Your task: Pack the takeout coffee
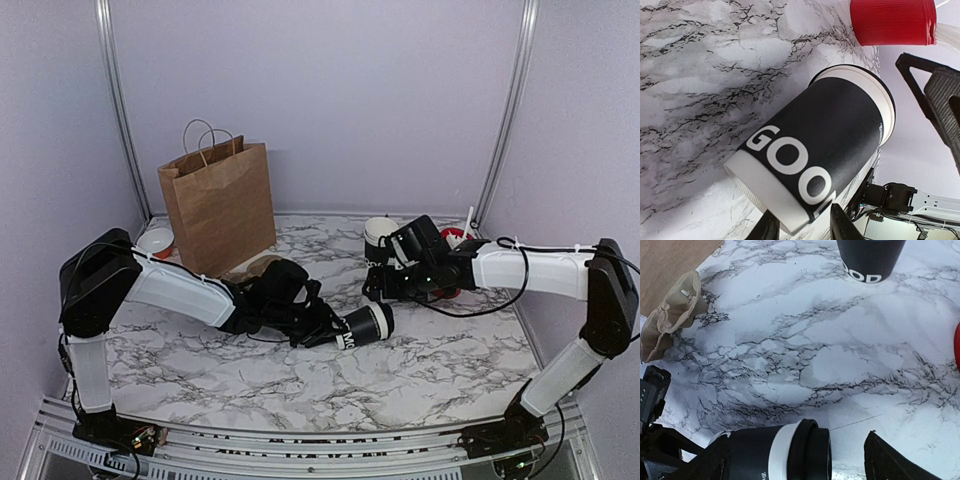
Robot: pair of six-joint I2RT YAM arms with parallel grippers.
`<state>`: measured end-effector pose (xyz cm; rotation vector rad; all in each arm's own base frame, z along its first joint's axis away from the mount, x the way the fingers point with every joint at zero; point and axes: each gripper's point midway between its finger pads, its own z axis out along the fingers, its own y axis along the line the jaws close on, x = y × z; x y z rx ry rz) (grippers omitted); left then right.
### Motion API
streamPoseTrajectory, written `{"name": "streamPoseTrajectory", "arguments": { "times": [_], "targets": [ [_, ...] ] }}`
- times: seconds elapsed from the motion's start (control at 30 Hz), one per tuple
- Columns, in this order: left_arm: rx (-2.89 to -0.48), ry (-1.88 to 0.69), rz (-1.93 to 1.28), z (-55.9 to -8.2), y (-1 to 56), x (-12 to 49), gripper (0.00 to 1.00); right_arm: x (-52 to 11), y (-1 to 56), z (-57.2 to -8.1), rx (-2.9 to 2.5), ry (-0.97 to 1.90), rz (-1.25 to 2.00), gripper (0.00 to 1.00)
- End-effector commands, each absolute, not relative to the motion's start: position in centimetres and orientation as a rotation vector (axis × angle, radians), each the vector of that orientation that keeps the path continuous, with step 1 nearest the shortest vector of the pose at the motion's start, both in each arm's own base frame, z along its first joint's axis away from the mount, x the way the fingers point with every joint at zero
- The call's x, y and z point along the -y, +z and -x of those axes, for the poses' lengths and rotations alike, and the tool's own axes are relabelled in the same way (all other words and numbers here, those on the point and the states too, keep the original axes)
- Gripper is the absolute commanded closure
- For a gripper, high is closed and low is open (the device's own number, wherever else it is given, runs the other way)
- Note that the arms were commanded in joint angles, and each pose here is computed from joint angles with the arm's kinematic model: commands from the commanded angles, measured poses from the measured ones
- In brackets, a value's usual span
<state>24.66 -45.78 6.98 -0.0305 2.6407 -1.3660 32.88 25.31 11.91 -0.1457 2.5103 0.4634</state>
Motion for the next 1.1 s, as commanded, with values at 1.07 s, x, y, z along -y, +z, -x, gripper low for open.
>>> {"name": "streamPoseTrajectory", "arguments": {
  "times": [1.07],
  "targets": [
    [-2.634, -1.339, 0.012, -27.3, 5.1, 45.2, 0.76, -34.2, 15.8, -27.3, -2.489, 0.548, 0.278, 0.19]
  ]
}}
